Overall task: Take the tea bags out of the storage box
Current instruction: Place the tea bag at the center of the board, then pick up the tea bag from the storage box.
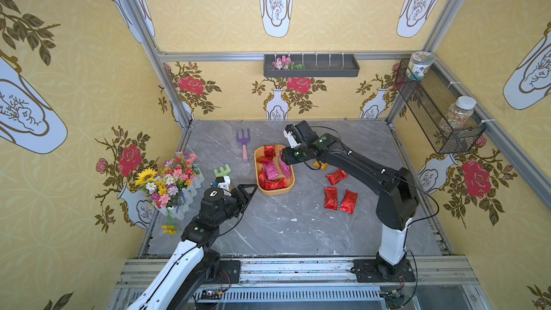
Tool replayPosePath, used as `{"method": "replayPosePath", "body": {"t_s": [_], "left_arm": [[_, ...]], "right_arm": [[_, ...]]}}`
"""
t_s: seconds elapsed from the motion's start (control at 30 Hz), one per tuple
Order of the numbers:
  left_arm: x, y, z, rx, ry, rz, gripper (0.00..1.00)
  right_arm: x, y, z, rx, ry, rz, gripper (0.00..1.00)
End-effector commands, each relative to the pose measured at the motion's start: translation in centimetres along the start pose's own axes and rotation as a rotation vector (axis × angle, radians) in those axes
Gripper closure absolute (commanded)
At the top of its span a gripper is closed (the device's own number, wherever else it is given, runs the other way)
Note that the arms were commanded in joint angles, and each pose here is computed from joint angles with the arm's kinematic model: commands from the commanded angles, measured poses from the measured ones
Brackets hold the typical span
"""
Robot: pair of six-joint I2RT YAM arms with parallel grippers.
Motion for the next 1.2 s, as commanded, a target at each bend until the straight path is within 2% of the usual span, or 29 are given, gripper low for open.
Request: {"method": "replayPosePath", "body": {"t_s": [0.0,0.37,0.73,0.77,1.17], "left_arm": [[-0.2,0.1,0.9,-0.015,-0.023,-0.002,0.34],[-0.5,0.3,0.7,-0.016,-0.023,0.01,0.34],[-0.6,0.4,0.4,-0.007,-0.032,0.013,0.34],[-0.6,0.4,0.2,-0.004,-0.033,0.015,0.34],[-0.5,0.4,0.0,0.01,-0.049,0.02,0.34]], "right_arm": [[1.5,-2.3,0.1,-0.021,-0.004,-0.066,0.49],[7.8,-4.6,-1.5,-0.141,0.035,-0.072,0.49],[10.1,-4.7,-2.8,-0.195,0.062,-0.052,0.47],[9.8,-5.6,-2.7,-0.203,0.062,-0.073,0.47],[11.1,-6.3,-2.8,-0.226,0.045,-0.079,0.46]]}}
Point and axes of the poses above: each gripper's point midway between its finger pads, its own x axis out along the fingers, its own z axis along the line the jaws close on, y = z × x, the point moved 2 cm from there along -x, back along the fingers, and after that the axes turned 15 degrees about -x, right-handed, at the moved point
